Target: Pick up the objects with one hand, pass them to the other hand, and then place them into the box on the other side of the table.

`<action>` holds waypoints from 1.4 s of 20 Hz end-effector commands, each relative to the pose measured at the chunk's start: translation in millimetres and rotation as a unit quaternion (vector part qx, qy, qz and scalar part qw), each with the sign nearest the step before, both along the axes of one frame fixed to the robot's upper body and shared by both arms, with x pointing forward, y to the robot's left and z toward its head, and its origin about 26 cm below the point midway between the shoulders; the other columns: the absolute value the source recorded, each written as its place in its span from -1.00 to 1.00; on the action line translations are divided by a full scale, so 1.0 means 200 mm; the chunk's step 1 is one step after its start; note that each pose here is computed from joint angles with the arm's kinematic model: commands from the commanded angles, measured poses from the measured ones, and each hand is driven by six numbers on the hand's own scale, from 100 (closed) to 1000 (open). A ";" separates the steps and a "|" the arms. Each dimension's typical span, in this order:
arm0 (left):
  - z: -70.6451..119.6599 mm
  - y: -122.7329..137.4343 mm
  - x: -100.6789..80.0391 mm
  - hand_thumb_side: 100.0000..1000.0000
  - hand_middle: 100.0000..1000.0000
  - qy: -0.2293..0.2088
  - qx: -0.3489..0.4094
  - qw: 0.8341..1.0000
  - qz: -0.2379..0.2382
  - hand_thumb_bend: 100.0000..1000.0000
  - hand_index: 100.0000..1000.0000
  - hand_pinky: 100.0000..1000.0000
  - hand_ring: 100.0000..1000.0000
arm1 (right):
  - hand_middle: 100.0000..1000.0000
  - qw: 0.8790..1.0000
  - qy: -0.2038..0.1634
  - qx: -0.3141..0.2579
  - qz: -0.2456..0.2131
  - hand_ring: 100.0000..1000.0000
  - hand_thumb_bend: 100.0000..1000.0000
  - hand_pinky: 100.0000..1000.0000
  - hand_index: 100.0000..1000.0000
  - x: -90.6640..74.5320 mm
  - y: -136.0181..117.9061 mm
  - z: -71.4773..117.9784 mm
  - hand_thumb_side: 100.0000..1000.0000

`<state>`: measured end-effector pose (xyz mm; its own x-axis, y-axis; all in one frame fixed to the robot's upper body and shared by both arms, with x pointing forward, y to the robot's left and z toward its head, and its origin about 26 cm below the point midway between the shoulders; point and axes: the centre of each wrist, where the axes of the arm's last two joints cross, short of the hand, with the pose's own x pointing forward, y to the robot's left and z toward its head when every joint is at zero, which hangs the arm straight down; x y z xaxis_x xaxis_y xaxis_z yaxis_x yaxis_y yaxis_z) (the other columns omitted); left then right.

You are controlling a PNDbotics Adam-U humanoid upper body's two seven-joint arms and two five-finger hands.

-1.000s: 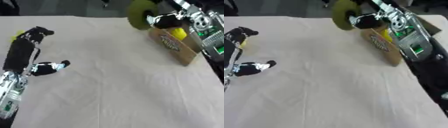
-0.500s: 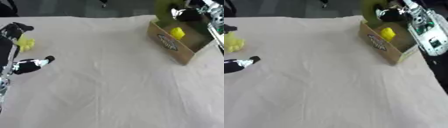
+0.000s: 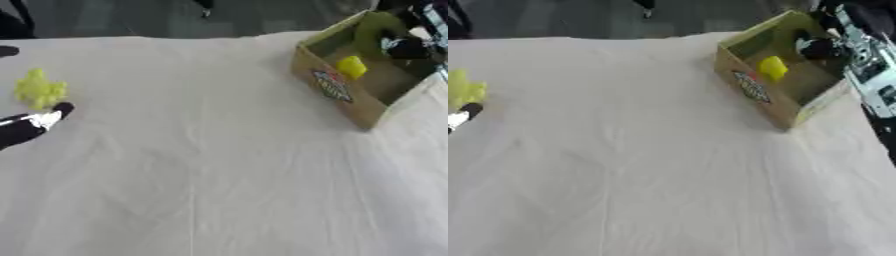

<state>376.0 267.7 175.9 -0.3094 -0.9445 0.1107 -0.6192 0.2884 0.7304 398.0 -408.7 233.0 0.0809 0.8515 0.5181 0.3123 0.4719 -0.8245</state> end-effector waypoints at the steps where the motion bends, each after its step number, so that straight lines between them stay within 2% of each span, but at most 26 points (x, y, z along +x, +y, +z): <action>1: 0.07 0.05 -0.01 -0.53 0.23 -0.020 0.006 1.000 0.011 0.54 0.47 0.14 0.19 | -0.12 0.999 -0.014 -0.023 -0.028 0.43 -1.00 0.87 0.27 -0.02 -0.11 0.06 -1.00; 5: 0.07 0.06 -0.01 -0.53 0.23 -0.023 0.003 1.000 0.015 0.54 0.46 0.14 0.19 | -0.04 0.999 -0.001 -0.036 -0.027 0.46 -1.00 0.86 0.33 -0.01 -0.13 0.03 -0.99; 10: 0.08 0.06 -0.01 -0.53 0.23 -0.025 0.001 0.999 0.019 0.54 0.46 0.14 0.19 | 0.26 0.998 0.015 -0.049 -0.033 0.60 -1.00 0.88 0.56 0.00 -0.16 -0.01 -0.71; 11: 0.08 0.07 -0.01 -0.53 0.23 -0.025 0.001 0.999 0.020 0.54 0.46 0.14 0.19 | 0.47 0.998 0.015 -0.050 -0.034 0.71 -1.00 0.90 0.71 0.00 -0.17 -0.02 -0.38; 12: 0.08 0.07 -0.01 -0.53 0.23 -0.024 0.001 0.999 0.021 0.54 0.46 0.14 0.19 | 0.49 0.998 0.015 -0.052 -0.034 0.72 -1.00 0.91 0.72 0.00 -0.17 -0.02 -0.34; 13: 0.07 0.07 -0.01 -0.53 0.23 -0.024 0.001 0.999 0.022 0.54 0.46 0.14 0.19 | 0.61 0.998 0.016 -0.056 -0.034 0.78 -0.95 0.92 0.79 0.00 -0.17 -0.02 -0.10; 17: 0.07 0.07 -0.01 -0.53 0.23 -0.023 0.002 0.999 0.024 0.54 0.47 0.14 0.19 | 0.73 0.996 0.013 -0.080 -0.043 0.85 -0.87 0.93 0.86 -0.01 -0.17 -0.01 0.15; 24: 0.07 0.09 -0.01 -0.56 0.23 -0.023 0.002 0.999 0.033 0.53 0.47 0.14 0.19 | 0.75 0.995 -0.009 -0.088 -0.055 0.87 -0.84 0.94 0.87 -0.04 -0.17 0.01 0.10; 25: 0.07 0.09 -0.01 -0.55 0.23 -0.024 0.002 0.999 0.034 0.52 0.47 0.14 0.19 | 0.73 0.995 -0.012 -0.084 -0.053 0.86 -0.92 0.96 0.88 -0.04 -0.16 0.01 0.10; 28: 0.10 0.11 0.00 -0.54 0.22 -0.024 -0.003 0.999 0.043 0.47 0.46 0.14 0.18 | 0.70 0.998 -0.032 -0.047 -0.040 0.84 -1.00 0.99 0.89 -0.06 -0.14 0.04 0.11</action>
